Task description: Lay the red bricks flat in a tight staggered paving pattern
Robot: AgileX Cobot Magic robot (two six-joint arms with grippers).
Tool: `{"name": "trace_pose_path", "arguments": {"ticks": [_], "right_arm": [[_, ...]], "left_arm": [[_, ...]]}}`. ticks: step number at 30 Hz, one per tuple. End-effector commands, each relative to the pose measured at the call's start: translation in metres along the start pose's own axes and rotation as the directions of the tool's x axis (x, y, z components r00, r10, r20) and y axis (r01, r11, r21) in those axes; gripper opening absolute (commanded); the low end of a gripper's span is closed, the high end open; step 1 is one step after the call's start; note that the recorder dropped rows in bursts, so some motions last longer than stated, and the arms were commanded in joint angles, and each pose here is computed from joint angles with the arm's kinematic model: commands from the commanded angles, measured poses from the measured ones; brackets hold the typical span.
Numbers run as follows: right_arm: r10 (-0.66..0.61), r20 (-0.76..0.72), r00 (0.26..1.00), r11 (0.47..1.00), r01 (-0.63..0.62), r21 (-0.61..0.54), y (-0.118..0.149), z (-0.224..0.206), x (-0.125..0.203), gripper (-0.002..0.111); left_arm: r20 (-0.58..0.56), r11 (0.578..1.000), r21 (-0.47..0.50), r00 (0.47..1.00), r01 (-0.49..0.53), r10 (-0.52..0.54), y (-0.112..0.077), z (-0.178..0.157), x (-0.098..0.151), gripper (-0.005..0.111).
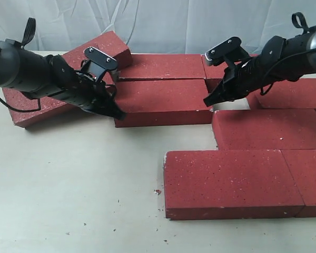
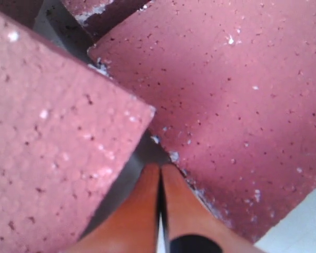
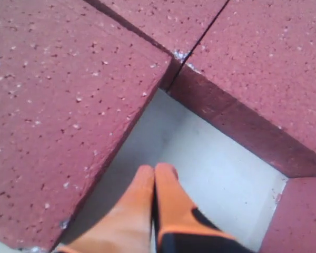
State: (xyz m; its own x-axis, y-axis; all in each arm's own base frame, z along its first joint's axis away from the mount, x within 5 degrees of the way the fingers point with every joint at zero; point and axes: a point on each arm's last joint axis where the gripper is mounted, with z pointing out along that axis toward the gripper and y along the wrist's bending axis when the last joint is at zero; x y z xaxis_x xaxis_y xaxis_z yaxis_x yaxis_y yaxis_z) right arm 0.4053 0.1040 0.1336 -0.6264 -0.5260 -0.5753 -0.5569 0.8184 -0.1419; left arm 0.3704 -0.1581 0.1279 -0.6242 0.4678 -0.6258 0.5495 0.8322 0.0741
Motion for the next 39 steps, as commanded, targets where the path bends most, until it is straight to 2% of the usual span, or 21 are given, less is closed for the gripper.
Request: {"name": "trace_pose_path", "arguments": {"ticks": [1,8,12,20,24,29,33,37,39], "right_arm": [[0.036,-0.011,0.999,0.999,-0.036,-0.028,0.000,0.012,-0.003,-0.001],[0.029,-0.022,0.999,0.998,-0.030,-0.056,0.003,0.013,-0.007,-0.001],[0.016,-0.020,1.000,0.997,-0.018,-0.074,0.004,0.000,-0.013,-0.001],[-0.038,-0.045,0.998,0.997,0.035,-0.062,0.000,0.004,-0.008,-0.001],[-0.051,-0.028,0.998,0.998,0.050,-0.030,-0.002,0.009,-0.007,-0.001],[0.061,0.039,0.997,0.998,-0.061,-0.002,-0.004,0.009,-0.014,-0.001],[0.037,0.043,0.998,0.999,-0.037,-0.004,-0.001,0.009,-0.016,-0.001],[-0.053,0.027,0.998,0.998,0.054,-0.025,-0.003,-0.023,-0.025,-0.001],[-0.053,-0.042,0.998,0.994,0.049,-0.098,0.002,-0.044,-0.025,-0.001]], "left_arm": [[0.018,1.000,-0.005,1.000,0.015,-0.015,-0.001,-0.002,-0.004,0.000],[0.000,1.000,0.002,1.000,0.016,-0.016,-0.001,0.009,-0.002,0.000],[-0.008,1.000,0.016,1.000,0.015,-0.015,-0.001,0.017,-0.005,0.000],[0.014,0.998,0.040,0.999,-0.043,0.043,-0.027,0.018,-0.011,0.000],[0.012,0.998,0.044,0.999,-0.045,0.044,-0.028,0.018,-0.011,0.000],[0.013,0.997,0.036,0.998,-0.067,0.066,-0.026,0.018,-0.011,0.000],[0.008,0.995,0.038,0.996,-0.092,0.092,-0.026,0.018,-0.010,0.000],[-0.001,0.994,0.044,0.995,-0.103,0.103,-0.026,0.018,-0.009,0.000],[-0.003,0.993,0.046,0.994,-0.107,0.107,-0.026,0.018,-0.009,0.000]]}}
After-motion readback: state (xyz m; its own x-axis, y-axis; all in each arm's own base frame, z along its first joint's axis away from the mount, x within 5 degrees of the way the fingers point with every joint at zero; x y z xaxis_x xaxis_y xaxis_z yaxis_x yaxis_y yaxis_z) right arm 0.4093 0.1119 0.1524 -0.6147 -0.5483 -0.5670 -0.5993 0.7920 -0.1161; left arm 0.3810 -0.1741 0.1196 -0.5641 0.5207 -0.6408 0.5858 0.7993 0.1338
